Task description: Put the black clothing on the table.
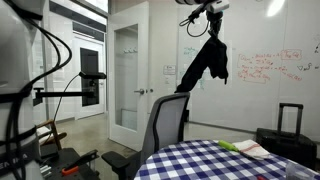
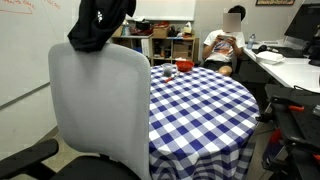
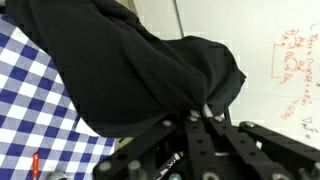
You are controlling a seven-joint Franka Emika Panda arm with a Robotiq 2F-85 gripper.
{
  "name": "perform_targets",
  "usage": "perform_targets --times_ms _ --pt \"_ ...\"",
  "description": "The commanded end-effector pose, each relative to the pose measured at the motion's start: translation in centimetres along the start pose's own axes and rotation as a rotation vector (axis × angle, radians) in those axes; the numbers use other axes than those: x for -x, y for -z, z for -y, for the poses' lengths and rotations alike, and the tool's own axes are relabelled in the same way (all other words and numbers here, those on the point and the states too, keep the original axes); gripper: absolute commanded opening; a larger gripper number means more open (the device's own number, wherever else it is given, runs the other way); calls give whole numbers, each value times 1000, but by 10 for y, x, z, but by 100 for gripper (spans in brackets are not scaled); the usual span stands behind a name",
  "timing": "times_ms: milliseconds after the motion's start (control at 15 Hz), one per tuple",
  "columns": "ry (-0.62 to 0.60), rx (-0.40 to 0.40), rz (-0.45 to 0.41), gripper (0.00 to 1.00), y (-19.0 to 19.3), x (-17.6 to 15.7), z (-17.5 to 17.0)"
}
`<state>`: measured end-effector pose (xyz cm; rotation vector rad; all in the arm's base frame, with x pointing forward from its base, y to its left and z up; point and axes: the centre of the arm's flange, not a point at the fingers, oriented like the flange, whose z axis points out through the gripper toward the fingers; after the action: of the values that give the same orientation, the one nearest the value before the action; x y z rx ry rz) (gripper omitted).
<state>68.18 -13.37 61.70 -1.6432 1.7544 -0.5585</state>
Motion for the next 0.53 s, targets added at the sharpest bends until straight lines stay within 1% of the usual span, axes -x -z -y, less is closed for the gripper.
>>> perform_targets --times_ms 0,133,267,400,467 --pt "-59 -58 -48 1 47 -23 -18" --pt "-66 -63 -65 1 55 -29 -23" --pt "-64 -46 -66 1 48 -25 -30" --pt "-57 -8 -51 1 29 -15 -39" --pt "-52 21 -38 1 16 -6 -50"
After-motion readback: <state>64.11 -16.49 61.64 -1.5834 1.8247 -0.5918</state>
